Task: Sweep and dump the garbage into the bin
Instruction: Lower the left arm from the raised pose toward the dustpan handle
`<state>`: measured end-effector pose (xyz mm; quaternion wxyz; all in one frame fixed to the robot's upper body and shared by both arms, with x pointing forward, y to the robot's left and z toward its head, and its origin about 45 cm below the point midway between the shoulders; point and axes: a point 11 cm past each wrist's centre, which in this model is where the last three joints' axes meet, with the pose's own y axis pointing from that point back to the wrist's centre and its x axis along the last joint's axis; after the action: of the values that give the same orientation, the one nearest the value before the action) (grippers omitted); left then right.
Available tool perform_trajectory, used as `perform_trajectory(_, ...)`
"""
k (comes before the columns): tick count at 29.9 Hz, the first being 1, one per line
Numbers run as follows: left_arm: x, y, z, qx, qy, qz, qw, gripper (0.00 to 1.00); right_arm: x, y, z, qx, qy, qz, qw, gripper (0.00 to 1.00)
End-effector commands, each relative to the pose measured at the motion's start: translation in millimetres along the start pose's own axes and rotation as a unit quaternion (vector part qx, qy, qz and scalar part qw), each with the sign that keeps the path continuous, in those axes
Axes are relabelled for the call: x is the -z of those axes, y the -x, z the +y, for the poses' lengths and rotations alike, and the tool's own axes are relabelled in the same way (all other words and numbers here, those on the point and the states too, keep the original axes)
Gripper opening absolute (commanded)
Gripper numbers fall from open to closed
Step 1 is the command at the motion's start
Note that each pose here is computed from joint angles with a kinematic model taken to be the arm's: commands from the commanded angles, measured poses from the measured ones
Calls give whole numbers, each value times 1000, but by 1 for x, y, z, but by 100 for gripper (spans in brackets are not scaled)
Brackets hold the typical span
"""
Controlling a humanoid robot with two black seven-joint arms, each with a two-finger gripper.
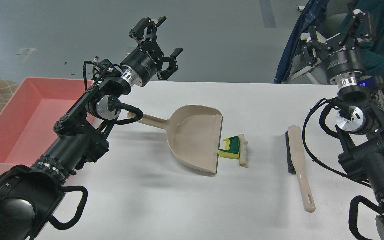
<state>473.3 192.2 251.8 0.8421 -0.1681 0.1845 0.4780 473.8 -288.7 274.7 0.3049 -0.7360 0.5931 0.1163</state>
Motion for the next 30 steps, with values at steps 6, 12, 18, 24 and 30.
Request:
perform_trajectory(6, 0, -4, 1, -10, -2, -2, 1000, 98, 0, 3, -2, 1, -1, -2, 1000, 100)
perform_trajectory(12, -6, -8, 3, -14, 5, -1, 1000, 98, 2, 4, -4, 3, -3, -2, 1000, 100)
perform_trajectory(18, -18, -16, 1, -42, 18, -1, 999, 98, 8, 10, -12, 8, -11, -7, 1000, 100)
perform_trajectory(24, -29, -27, 9, -48, 24, -11, 999, 98, 11, 10, -14, 7, -13, -4, 1000, 100)
perform_trajectory(30, -28, -32, 13, -53, 33, 0, 998, 98, 9, 7, -12, 4, -9, -3, 1000, 100)
